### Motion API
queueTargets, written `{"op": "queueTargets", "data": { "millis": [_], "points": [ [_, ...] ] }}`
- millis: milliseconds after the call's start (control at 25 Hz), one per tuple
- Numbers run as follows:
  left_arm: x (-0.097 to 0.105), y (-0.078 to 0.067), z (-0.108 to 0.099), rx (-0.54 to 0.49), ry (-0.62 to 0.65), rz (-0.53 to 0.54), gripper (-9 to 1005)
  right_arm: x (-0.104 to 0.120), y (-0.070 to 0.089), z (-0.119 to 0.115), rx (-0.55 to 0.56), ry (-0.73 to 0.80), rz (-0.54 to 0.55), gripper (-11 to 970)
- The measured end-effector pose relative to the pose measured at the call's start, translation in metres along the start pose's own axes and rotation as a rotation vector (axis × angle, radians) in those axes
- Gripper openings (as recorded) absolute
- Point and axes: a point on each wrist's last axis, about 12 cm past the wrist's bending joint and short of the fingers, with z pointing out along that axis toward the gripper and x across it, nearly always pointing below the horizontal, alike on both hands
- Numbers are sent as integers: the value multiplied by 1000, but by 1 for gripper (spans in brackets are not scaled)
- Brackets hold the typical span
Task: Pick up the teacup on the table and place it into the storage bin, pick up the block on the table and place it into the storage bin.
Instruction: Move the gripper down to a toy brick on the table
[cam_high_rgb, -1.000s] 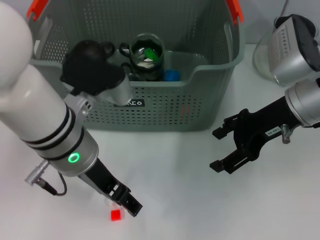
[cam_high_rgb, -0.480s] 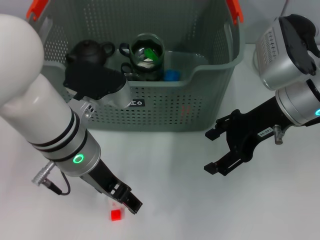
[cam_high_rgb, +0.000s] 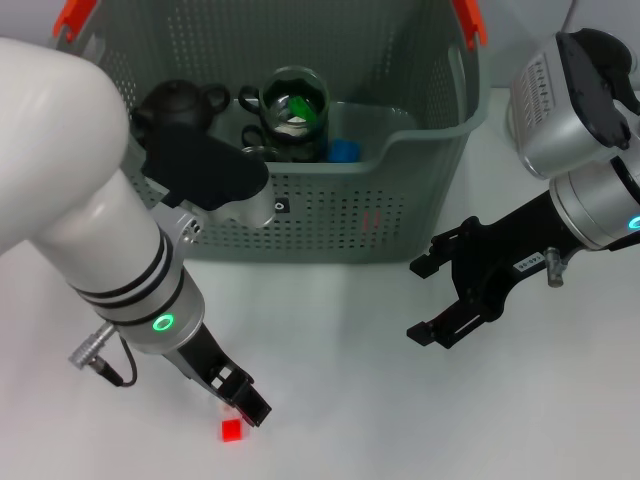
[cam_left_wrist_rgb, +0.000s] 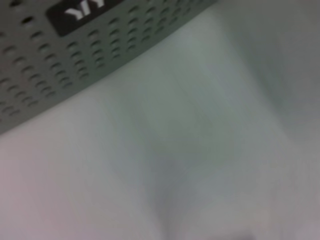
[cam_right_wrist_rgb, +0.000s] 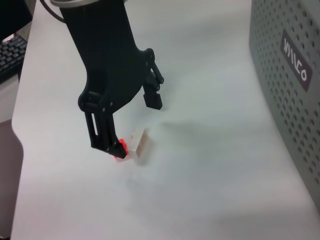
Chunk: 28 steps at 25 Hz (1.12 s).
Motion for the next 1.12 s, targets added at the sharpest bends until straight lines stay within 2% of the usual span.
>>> {"op": "queueTargets", "data": {
  "millis": [200,480,1120],
  "points": [
    [-2,-8,1,-21,13,49,966,1,-1,1,7,-2,-1,940],
    [-4,-11,2,-38,15,75,966,3,-1,1,14,-8,-1,939],
    [-6,-12,9,-39,19,81,965,3,-2,1,19,-10,-13,939]
  ]
}}
